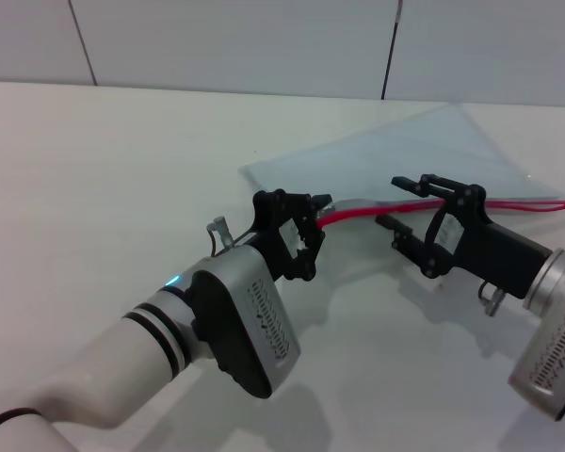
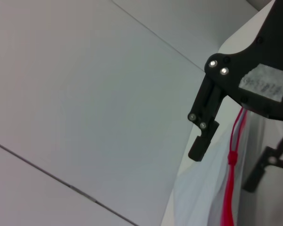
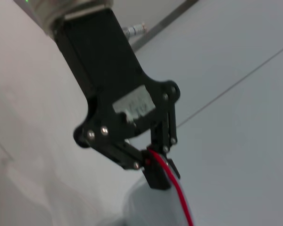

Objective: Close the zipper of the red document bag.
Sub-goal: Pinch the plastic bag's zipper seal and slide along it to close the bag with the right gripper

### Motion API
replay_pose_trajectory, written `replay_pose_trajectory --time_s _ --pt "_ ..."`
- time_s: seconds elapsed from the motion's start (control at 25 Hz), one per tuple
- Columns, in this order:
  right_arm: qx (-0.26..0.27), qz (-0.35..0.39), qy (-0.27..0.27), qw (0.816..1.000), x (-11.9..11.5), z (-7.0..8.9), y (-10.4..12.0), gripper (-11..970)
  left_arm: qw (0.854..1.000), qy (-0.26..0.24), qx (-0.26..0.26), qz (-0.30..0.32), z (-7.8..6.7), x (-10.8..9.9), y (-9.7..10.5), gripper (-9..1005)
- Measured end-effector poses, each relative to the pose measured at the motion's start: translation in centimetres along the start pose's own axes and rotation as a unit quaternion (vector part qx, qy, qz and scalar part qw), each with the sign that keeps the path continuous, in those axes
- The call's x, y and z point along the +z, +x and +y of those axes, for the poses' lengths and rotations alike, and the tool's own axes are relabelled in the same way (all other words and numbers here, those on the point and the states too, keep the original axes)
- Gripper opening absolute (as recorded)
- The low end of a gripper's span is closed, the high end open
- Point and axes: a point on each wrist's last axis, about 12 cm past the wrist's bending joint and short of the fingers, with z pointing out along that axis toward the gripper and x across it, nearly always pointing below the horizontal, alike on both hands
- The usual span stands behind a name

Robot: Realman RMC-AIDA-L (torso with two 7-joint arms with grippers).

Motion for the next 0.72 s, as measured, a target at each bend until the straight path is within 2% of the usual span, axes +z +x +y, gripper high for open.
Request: replay_pose_trajectory --time_s 0.04,0.24,0.48,0.72 --pt "0.0 0.003 0.001 1.0 -0.04 0.04 0.06 681 1.0 0.001 0.0 -0.001 -0.04 -0.01 -0.03 49" --pt "0.0 0.011 0.002 1.0 -0.01 0.19 0.15 446 1.0 0.002 0.001 -0.002 -0.09 0.03 -0.07 49" --pt "-0.015 0.025 -0.004 1.0 -0.1 0.45 0.46 363 1.0 0.003 0.003 -0.001 -0.12 -0.01 -0.03 48" --pt "-0.015 0.026 -0.006 1.0 -0.09 0.51 0.47 210 1.0 0.003 0.004 -0.001 -0.13 -0.01 -0.01 48"
